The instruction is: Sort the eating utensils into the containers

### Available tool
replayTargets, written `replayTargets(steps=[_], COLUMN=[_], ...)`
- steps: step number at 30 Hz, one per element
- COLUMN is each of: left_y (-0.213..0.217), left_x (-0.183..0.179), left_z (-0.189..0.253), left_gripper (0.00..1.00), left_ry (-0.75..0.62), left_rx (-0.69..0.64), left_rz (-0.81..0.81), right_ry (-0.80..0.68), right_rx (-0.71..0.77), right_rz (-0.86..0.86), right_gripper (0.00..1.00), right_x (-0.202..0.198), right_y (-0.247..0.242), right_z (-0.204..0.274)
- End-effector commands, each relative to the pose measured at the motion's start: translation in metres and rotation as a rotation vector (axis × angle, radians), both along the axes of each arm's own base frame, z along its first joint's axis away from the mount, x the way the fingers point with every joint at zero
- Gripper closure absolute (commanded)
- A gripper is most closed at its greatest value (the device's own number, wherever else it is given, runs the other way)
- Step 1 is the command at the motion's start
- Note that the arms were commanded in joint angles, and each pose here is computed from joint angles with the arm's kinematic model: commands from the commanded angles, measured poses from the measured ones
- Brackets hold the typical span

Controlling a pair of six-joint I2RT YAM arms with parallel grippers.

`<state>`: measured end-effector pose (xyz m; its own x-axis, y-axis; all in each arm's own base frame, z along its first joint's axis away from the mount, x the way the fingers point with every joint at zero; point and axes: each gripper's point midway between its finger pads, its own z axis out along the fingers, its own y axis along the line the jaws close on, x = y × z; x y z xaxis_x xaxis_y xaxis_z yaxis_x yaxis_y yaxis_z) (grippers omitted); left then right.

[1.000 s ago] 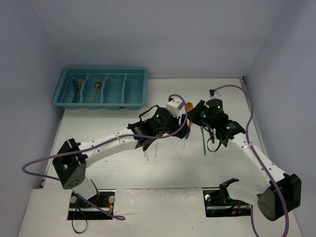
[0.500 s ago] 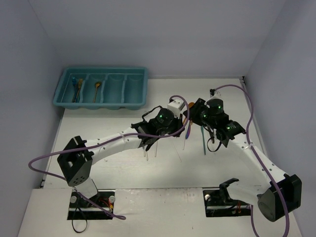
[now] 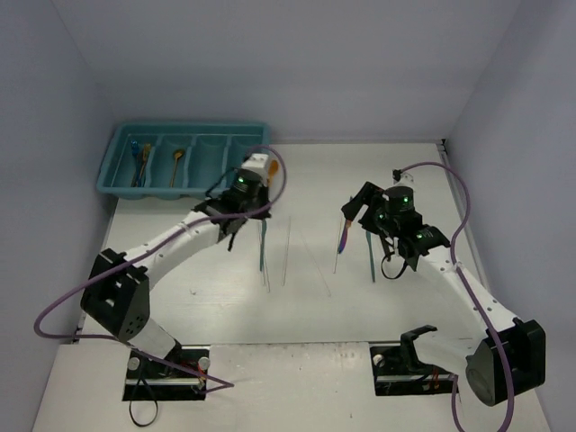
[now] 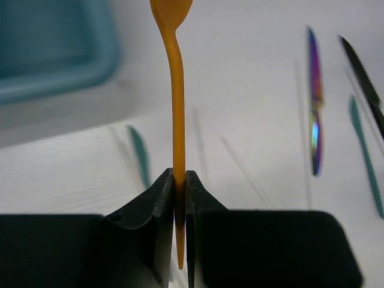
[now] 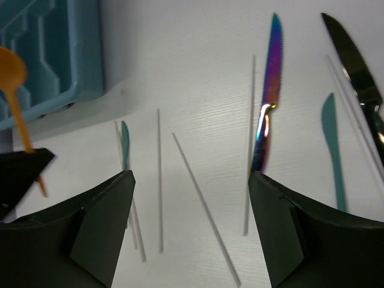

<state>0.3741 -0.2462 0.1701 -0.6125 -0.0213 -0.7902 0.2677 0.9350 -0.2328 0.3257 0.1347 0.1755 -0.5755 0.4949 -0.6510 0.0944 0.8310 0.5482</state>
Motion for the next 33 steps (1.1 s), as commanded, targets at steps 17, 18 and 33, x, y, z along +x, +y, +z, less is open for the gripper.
replayTargets(steps=[17, 18, 33], left_y=[0.312, 0.313, 0.250], left_x=[0.218, 0.220, 0.129], left_z=[0.025, 0.016, 0.070], left_gripper=[0.99, 0.97, 0.49], left_ry=[-0.037, -0.020, -0.052], left_rx=[0.357, 0.363, 0.267], left_rz=[0.498, 0.493, 0.540], right_ry=[-0.001, 0.005, 0.052], right_rx=[-0.137, -0.138, -0.193], right_rz=[-0.021, -0.022, 0.028], right_gripper=[0.26, 0.26, 0.26], right_x=[-0.002, -0.003, -0.003], right_y=[-0.031, -0.032, -0.032], right_z=[-0.018, -0.020, -0.039])
